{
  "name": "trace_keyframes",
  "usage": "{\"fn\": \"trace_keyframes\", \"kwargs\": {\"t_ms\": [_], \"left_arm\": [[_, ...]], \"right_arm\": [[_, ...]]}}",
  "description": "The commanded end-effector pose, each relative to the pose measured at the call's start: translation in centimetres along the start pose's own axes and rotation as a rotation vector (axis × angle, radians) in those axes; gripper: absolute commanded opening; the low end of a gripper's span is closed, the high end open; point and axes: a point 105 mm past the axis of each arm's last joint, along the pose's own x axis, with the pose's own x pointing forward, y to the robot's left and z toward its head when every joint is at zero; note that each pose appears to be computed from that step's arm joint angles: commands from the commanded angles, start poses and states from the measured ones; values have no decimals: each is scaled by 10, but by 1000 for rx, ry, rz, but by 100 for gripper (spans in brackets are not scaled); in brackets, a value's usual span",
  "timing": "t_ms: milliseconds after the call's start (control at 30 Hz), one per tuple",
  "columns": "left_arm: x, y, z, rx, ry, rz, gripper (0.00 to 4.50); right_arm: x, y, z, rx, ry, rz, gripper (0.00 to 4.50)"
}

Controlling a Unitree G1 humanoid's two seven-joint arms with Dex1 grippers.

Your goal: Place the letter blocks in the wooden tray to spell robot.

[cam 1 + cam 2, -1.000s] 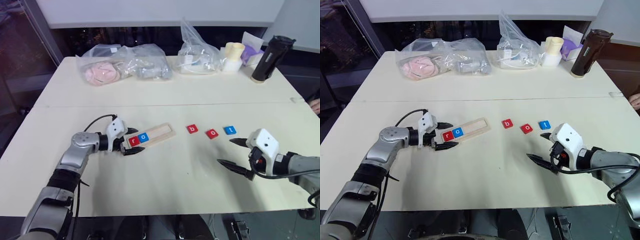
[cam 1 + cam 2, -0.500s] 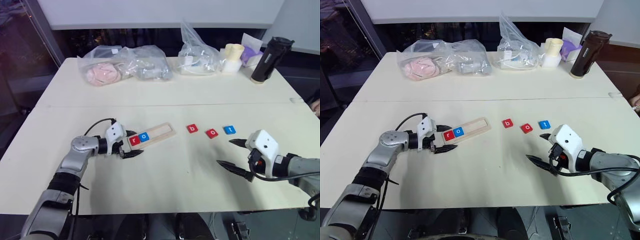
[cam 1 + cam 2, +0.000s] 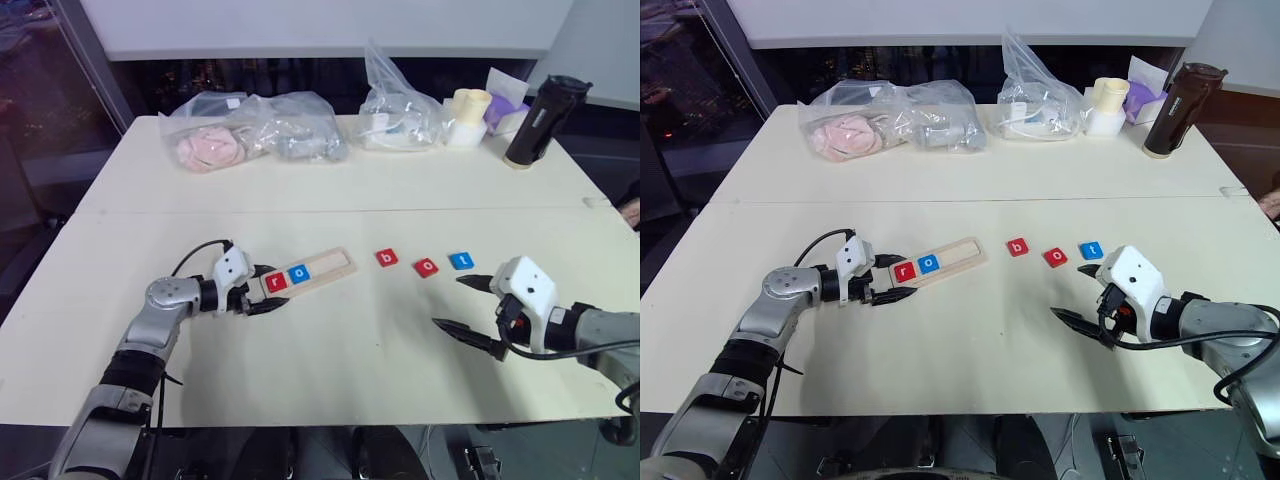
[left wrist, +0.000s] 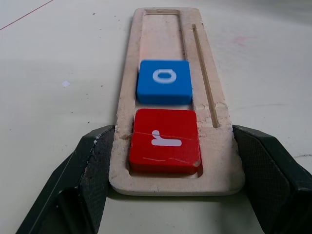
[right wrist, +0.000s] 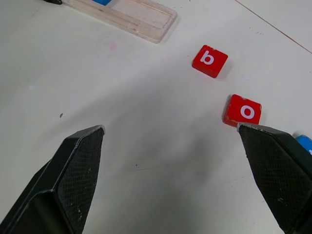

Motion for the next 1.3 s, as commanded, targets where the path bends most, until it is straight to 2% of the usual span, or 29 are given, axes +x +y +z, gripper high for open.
{"fn": "trace_keyframes", "kwargs": {"t_ms": [33,667,900,1300], "left_arm": [[-3,-5,-20,-36,75,-10,317],[0,-69,10,127,5,-323,317],[-4,-73,6,141,12,-341,317],[-10,-91,-18,116,16,-367,317]], "right_arm": [[-3,-2,7,-35,-9,-13,450],[-2,0,8,-37,-7,-7,450],[0,1,9,-39,-8,0,450],[2,3,8,-37,-12,9,450]]}}
